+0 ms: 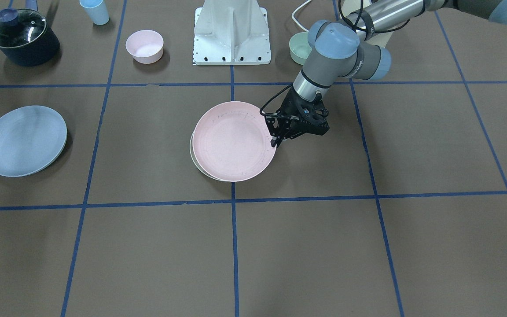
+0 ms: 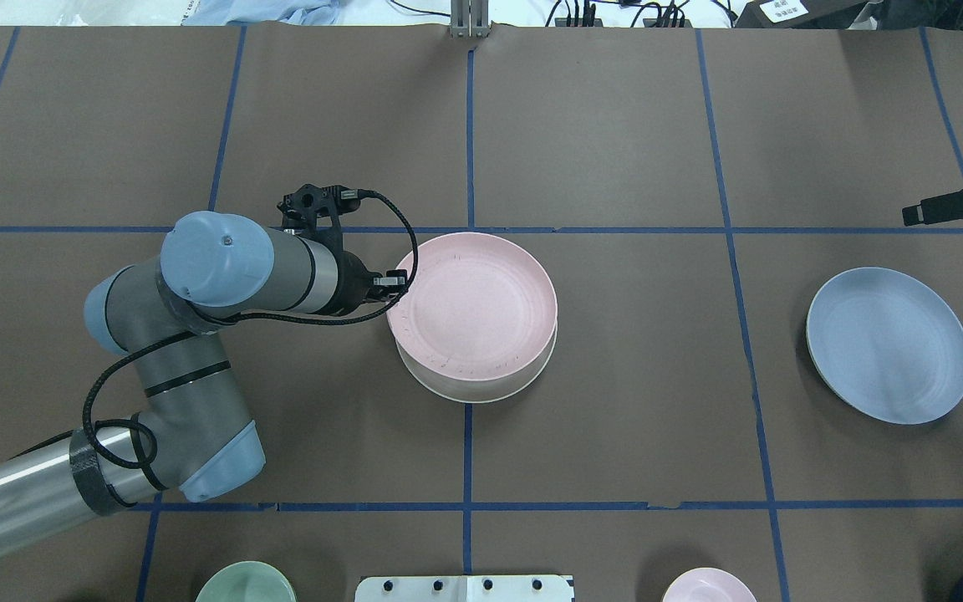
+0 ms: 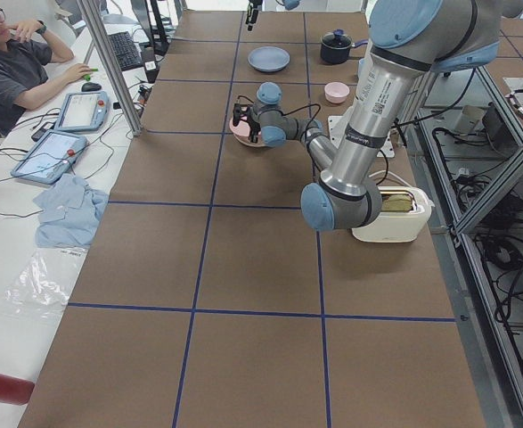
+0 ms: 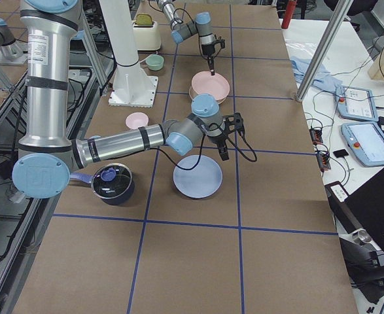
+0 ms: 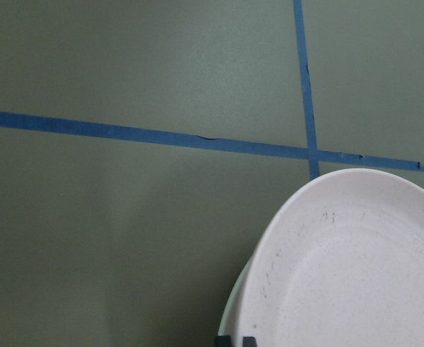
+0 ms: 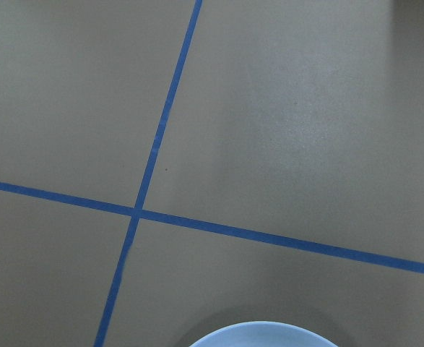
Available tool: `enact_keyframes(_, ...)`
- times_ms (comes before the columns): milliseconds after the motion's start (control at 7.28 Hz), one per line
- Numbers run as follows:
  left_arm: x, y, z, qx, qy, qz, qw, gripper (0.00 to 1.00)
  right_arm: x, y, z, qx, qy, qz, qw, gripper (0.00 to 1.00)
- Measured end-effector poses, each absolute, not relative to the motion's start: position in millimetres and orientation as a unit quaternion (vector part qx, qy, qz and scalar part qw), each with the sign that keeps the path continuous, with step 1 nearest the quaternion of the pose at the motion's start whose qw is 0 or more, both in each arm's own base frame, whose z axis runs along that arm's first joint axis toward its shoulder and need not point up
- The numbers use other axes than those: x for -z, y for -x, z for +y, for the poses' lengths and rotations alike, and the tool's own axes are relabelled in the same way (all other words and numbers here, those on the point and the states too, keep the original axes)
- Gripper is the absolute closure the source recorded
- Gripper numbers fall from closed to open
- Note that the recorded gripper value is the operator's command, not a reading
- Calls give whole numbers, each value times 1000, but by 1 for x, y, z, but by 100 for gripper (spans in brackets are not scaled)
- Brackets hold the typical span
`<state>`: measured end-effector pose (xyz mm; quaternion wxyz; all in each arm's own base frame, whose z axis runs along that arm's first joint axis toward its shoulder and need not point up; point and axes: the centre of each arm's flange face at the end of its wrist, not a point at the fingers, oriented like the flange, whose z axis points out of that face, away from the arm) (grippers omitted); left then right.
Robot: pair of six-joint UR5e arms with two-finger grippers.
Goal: Stack three plates with pink and blue
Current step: 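Lower the pink plate onto the cream plate and open the left gripper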
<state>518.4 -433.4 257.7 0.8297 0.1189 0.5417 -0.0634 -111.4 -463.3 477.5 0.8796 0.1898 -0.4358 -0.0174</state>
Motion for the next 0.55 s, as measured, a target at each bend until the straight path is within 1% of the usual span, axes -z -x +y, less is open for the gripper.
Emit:
enact_keyframes(137,-256,-523,-431,61,-119,542,830,23,-478,111,-463,17,-189,-436,880,0)
enact_keyframes(275,-255,-524,-430,61,-119,542,830,1,-478,111,-463,17,-189,-436,880,0)
enact_keyframes(550,-253,-523,-430,62,-125,543,828,1,-478,111,-463,18,-189,-436,880,0)
